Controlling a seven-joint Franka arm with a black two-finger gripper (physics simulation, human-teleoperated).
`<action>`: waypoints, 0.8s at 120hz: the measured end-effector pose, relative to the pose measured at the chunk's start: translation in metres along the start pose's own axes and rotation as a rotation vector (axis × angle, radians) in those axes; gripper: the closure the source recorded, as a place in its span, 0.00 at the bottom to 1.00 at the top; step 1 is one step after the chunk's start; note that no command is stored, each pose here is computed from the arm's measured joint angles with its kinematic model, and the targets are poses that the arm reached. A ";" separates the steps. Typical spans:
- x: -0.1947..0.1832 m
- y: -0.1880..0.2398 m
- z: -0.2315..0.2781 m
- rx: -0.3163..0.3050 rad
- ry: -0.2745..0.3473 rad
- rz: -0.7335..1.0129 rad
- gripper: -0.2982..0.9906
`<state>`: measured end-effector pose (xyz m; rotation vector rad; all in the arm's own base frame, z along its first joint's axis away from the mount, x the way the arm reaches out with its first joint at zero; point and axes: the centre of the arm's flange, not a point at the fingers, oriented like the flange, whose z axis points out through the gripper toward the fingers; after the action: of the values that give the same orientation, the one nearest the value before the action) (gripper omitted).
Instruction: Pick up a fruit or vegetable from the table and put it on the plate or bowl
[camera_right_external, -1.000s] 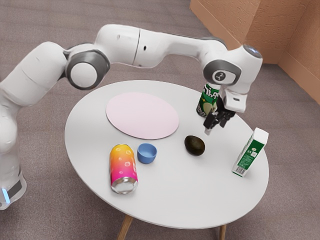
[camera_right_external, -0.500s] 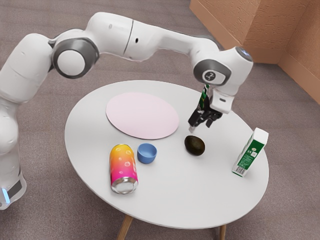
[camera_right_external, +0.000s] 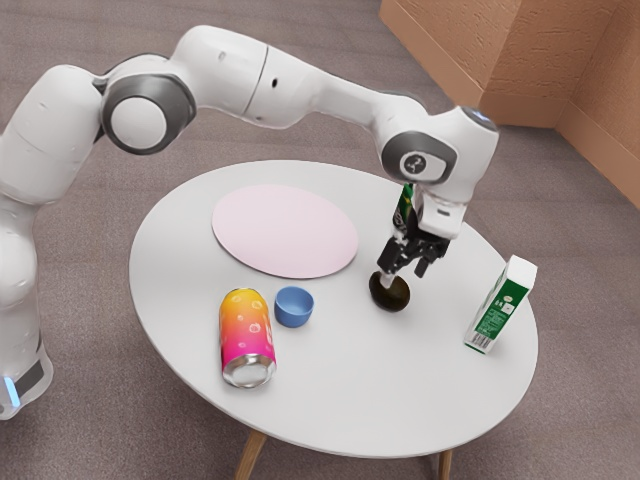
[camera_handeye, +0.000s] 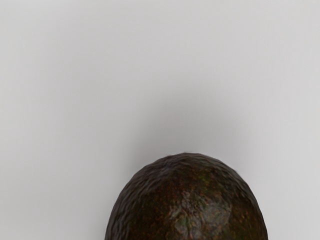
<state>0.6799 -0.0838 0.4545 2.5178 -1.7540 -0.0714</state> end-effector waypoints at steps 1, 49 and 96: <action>0.000 0.000 0.000 0.000 0.001 0.000 0.23; -0.004 -0.006 0.025 -0.014 0.005 -0.009 0.23; -0.002 -0.011 0.046 -0.029 0.008 -0.006 0.23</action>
<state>0.6862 -0.0793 0.4081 2.5000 -1.7296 -0.0864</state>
